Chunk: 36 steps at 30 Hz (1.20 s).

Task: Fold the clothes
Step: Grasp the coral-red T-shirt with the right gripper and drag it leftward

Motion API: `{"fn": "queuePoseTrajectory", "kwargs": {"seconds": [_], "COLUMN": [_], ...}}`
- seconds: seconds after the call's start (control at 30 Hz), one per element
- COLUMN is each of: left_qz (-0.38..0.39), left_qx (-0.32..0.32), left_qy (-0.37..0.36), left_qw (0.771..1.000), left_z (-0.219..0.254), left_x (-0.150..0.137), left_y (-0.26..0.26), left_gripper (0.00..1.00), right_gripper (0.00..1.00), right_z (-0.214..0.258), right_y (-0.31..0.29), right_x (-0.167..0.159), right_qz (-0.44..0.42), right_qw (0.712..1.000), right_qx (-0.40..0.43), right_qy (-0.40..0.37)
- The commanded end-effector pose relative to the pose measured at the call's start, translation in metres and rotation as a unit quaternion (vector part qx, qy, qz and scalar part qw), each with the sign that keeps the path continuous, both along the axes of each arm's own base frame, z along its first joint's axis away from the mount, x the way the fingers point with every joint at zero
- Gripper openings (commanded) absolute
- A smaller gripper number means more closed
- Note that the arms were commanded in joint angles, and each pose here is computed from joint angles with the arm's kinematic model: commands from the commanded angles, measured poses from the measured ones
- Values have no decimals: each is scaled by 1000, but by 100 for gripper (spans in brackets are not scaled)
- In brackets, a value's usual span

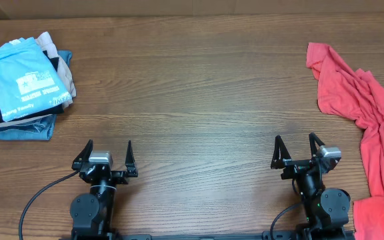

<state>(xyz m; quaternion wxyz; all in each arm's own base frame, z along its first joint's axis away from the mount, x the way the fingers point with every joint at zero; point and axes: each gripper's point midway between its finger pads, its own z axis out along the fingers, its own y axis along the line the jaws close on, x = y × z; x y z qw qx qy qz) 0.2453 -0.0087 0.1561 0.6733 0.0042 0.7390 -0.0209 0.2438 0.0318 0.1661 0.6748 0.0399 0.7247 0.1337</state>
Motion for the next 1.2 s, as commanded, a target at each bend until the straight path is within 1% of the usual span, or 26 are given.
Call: {"fn": "queuePoseTrajectory", "kwargs": {"seconds": [0.0, 0.13, 0.23, 0.37, 0.5, 0.6, 0.7, 0.77, 0.83, 0.9, 0.97, 1.17], "left_qz": [-11, -10, -10, -9, -8, -7, -5, -4, -4, -3, -3, -6], "left_qx": [-27, -27, -26, -22, -16, -14, -12, -11, -12, -12, -11, -12], "left_qy": [-35, -43, -28, 28, 106, 176, 234, 264, 285, 301, 312, 330], "left_qw": [999, 999, 999, 999, 994, 984, 972, 964, 958, 954, 950, 944], "left_z": [45, 84, 103, 114, 112, 105, 96, 89, 81, 73, 67, 57], "left_x": [-8, -16, -15, -7, 4, 11, 16, 20, 26, 30, 32, 37], "left_y": [-4, -4, -4, -4, -5, -5, -5, -5, -6, -6, -6, -8], "left_gripper": [100, 100, 100, 100, 100, 100, 100, 100, 100, 100, 100, 100], "right_gripper": [100, 100, 100, 100, 100, 100, 100, 100, 100, 100, 97, 99], "right_z": [41, 76, 99, 123, 123, 108, 87, 74, 57, 30, 0, -97], "right_y": [-8, -17, -25, -31, -34, -37, -42, -49, -64, -85, -106, -158], "right_x": [-6, -12, -13, -4, 20, 46, 77, 99, 119, 137, 147, 154], "right_qz": [-20, -45, -68, -90, -105, -113, -115, -119, -140, -164, -188, -238], "right_qw": [999, 998, 997, 996, 989, 975, 956, 945, 933, 921, 905, 851], "right_qx": [18, 17, 15, 6, -15, -30, -33, -29, -29, -22, -9, 21], "right_qy": [-30, -29, -16, 24, 107, 188, 269, 305, 331, 353, 382, 467]}}
